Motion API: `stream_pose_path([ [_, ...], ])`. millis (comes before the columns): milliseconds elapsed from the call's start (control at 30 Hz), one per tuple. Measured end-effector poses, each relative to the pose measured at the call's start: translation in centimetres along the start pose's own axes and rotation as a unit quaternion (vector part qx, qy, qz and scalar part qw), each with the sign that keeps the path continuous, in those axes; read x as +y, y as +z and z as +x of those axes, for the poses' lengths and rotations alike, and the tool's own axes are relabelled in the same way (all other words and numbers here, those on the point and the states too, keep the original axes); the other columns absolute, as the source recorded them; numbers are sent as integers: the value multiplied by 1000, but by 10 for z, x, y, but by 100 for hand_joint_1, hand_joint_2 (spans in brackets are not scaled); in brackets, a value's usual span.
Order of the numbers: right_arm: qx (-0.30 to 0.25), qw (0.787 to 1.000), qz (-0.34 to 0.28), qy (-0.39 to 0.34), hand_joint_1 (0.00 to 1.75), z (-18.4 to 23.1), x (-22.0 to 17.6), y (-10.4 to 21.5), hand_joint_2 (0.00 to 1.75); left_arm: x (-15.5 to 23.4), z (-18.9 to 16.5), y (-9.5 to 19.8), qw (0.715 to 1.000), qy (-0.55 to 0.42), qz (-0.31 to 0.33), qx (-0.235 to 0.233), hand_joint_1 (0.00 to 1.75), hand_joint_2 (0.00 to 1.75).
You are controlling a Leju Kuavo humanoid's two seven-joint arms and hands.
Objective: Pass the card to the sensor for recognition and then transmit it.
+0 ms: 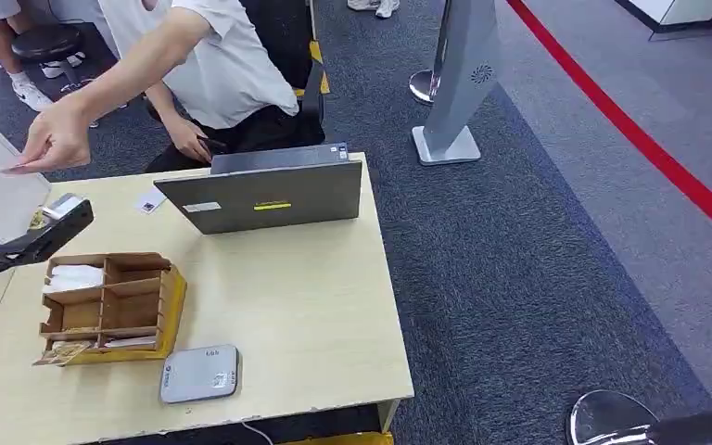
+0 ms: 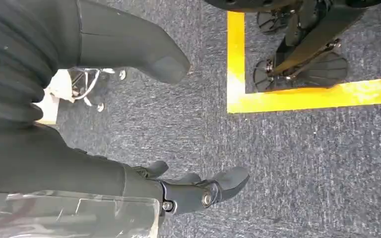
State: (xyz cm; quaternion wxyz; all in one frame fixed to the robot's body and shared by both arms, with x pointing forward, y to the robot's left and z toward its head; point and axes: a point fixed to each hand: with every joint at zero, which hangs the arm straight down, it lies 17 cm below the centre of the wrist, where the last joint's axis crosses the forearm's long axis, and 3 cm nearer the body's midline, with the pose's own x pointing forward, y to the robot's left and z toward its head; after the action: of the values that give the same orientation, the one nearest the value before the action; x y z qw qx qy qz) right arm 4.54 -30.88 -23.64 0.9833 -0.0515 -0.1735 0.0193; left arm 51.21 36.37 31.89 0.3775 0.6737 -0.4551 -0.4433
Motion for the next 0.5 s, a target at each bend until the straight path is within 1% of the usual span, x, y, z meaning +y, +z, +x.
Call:
stream_pose_path([
  [133,3,1000,-2,-1,0,-3,-2,0,175,-15,-4,0,1000,8,-17,6,175,175],
  [167,4,1000,-3,-1,0,-3,-3,0,175,-17,-4,0,1000,9,-20,7,0,175],
  [367,-1,1000,0,1,0,-2,-3,1,175,-24,-4,-1,999,32,-30,6,0,175],
  [433,-2,1000,0,1,0,-1,-3,1,175,-24,-1,1,998,53,-27,-3,0,175],
  [500,-4,1000,-4,-8,0,0,-4,0,175,-19,7,10,996,91,-13,-16,0,175],
])
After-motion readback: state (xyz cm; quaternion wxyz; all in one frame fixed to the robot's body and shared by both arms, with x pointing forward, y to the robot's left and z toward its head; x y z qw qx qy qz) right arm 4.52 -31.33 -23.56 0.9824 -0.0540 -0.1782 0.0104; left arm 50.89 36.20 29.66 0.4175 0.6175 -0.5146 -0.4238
